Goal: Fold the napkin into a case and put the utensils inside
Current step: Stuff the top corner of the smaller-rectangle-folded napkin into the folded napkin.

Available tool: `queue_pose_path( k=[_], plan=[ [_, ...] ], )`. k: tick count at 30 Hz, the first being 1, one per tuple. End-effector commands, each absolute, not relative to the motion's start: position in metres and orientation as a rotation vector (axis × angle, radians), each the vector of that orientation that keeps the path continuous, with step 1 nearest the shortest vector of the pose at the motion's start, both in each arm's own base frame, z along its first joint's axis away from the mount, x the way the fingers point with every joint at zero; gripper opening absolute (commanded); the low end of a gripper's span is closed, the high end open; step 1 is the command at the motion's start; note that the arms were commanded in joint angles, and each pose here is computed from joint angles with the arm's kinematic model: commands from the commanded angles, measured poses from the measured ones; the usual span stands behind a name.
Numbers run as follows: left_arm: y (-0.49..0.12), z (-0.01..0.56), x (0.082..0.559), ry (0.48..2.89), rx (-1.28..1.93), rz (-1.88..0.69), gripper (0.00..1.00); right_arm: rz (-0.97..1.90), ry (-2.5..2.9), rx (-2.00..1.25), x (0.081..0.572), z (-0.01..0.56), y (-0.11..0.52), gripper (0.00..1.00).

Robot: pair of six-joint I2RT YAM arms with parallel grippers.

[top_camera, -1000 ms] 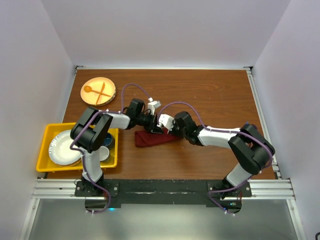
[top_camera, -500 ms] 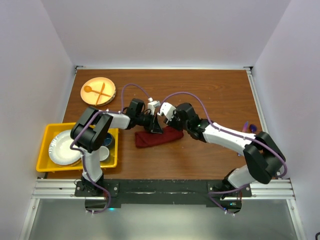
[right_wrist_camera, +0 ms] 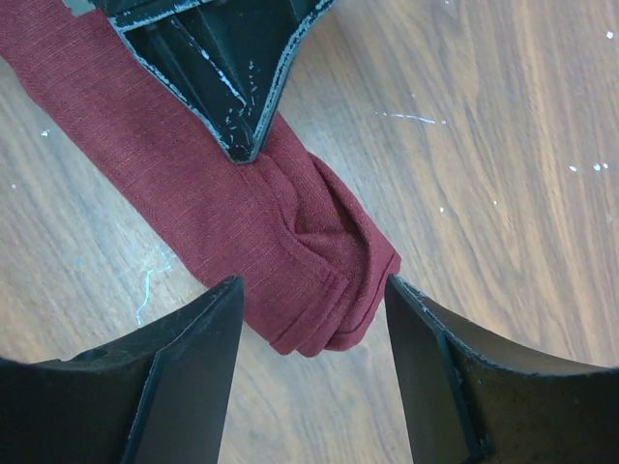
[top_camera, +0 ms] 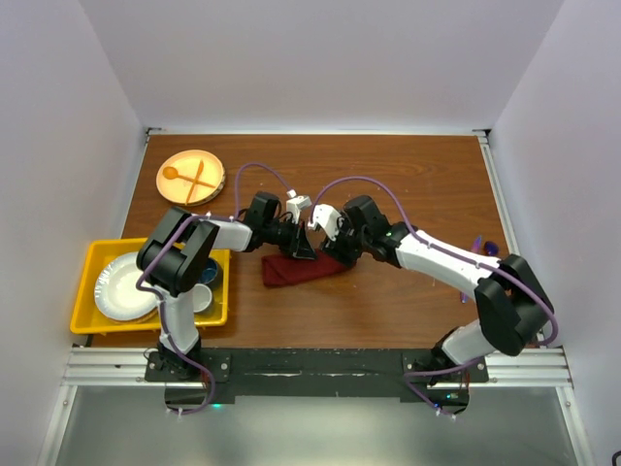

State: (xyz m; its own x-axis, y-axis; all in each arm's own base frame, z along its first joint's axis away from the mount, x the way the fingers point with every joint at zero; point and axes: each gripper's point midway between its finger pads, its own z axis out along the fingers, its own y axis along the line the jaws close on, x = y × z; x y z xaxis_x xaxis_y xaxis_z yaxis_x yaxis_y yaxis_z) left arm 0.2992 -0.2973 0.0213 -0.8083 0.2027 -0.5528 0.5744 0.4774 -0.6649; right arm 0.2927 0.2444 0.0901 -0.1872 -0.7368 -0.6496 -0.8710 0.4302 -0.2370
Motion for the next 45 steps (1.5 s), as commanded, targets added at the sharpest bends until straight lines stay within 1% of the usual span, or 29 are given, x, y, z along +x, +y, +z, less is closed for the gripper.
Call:
queue_pose_path(
  k=[1,10,12,14,15,17,18,20,21,24,25,29,32,38,41,45],
  plan=[
    [-0.281,-0.013,0.290,2.449,0.608,-1.181,0.00,0.287,1.934,-1.416,0.298,0.101,0.252,0.64],
    [-0.283,-0.010,0.292,2.442,0.612,-1.187,0.00,0.221,1.927,-1.486,0.317,0.074,0.250,0.62],
    [-0.283,-0.011,0.292,2.443,0.611,-1.187,0.00,0.208,1.915,-1.505,0.318,0.068,0.250,0.59],
    [-0.283,-0.011,0.291,2.446,0.609,-1.187,0.00,0.180,1.882,-1.512,0.324,0.069,0.251,0.53],
    [-0.283,-0.011,0.291,2.446,0.609,-1.187,0.00,0.168,1.882,-1.512,0.325,0.067,0.249,0.47],
    [-0.283,-0.011,0.292,2.445,0.609,-1.185,0.00,0.127,1.874,-1.493,0.331,0.068,0.247,0.40],
    [-0.283,-0.011,0.292,2.446,0.608,-1.185,0.00,0.115,1.874,-1.490,0.333,0.067,0.245,0.32],
    [-0.283,-0.010,0.292,2.442,0.612,-1.187,0.00,0.090,1.875,-1.481,0.335,0.065,0.243,0.23],
    [-0.284,-0.007,0.293,2.432,0.614,-1.186,0.00,0.083,1.878,-1.480,0.336,0.064,0.242,0.15],
    [-0.286,0.004,0.295,2.384,0.633,-1.196,0.00,0.076,1.892,-1.486,0.334,0.058,0.239,0.05],
    [-0.288,0.009,0.295,2.366,0.634,-1.214,0.00,0.076,1.895,-1.488,0.333,0.057,0.239,0.00],
    [-0.294,0.032,0.294,2.289,0.643,-1.270,0.00,0.069,1.903,-1.481,0.334,0.052,0.238,0.00],
    [-0.300,0.059,0.295,2.211,0.643,-1.321,0.00,0.069,1.906,-1.470,0.334,0.052,0.237,0.00],
    [-0.307,0.091,0.295,2.137,0.628,-1.377,0.00,0.069,1.906,-1.464,0.335,0.051,0.238,0.00],
    [-0.307,0.089,0.298,2.147,0.611,-1.362,0.00,0.071,1.906,-1.462,0.335,0.052,0.239,0.00],
    [-0.299,0.065,0.304,2.212,0.566,-1.290,0.00,0.063,1.909,-1.456,0.336,0.053,0.238,0.00]
  ],
)
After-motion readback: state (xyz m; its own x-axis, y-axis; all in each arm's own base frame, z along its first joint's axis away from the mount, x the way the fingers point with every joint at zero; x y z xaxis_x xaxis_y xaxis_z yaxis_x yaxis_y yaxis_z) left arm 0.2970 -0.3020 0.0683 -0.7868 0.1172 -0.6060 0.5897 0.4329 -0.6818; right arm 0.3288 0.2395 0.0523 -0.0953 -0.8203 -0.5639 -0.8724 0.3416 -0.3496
